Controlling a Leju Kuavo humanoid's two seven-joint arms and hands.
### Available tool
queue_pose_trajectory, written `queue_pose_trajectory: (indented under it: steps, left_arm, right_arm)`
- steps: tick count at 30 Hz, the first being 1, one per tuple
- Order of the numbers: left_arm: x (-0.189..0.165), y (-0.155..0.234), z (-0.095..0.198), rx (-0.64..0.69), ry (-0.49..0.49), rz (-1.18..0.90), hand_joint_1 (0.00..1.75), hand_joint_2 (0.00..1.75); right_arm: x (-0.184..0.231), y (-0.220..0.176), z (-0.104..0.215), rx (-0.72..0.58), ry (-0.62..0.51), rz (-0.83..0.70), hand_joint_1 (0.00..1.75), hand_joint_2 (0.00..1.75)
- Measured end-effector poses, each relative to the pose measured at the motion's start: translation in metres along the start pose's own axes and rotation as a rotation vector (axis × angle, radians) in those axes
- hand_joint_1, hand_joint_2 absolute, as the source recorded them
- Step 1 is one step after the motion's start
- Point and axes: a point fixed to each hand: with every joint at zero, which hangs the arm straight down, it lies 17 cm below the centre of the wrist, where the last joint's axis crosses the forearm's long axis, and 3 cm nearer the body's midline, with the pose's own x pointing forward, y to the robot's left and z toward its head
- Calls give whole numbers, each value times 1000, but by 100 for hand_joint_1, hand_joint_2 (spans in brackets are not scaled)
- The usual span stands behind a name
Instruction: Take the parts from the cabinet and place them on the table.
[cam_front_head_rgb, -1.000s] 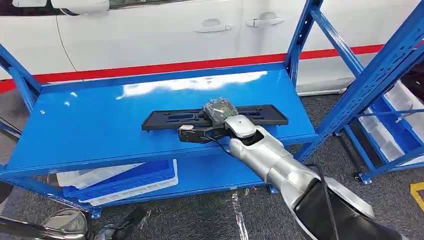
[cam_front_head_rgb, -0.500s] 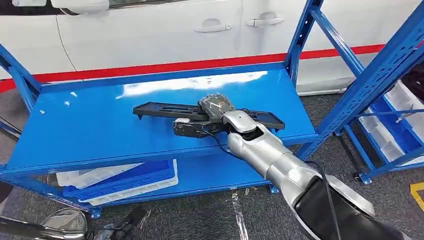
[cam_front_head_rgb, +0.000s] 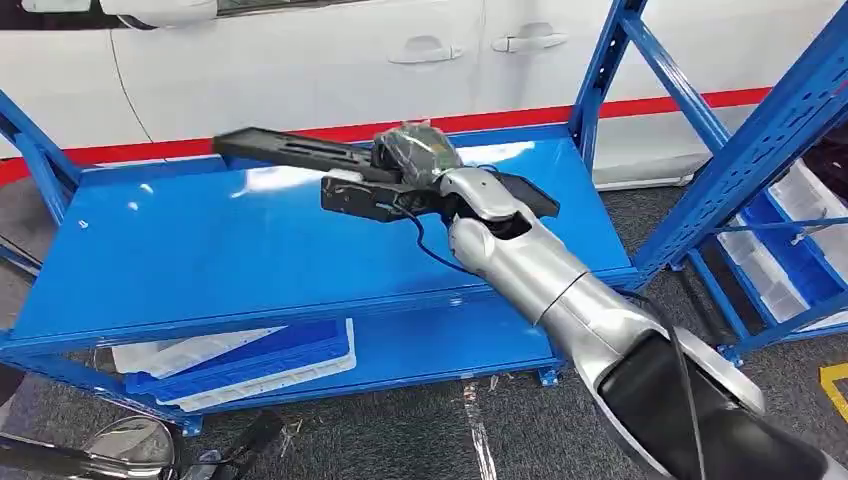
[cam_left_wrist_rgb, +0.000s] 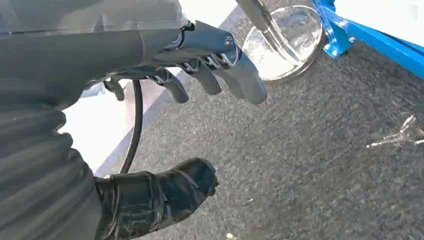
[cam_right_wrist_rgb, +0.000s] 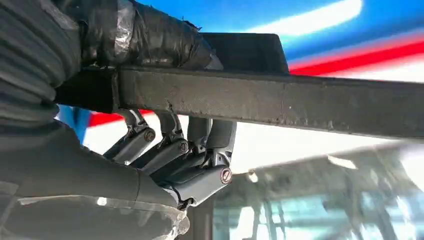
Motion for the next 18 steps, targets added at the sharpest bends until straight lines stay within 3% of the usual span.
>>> queue_pose_trajectory:
  steps: [5,10,18]
  left_arm:
    - [-8,6,-1,31,2,-21,0,175]
    - [-7,7,0,55,-21,-27,0,175]
    - [11,9,4,93,-101,24,0,175]
  right_arm:
    - [8,-68,-1,-176,-27,-35,175,175]
    - [16,-108,6,-268,-60,-42,175,175]
    - [25,-127,21,-319,-101,-30,175,175]
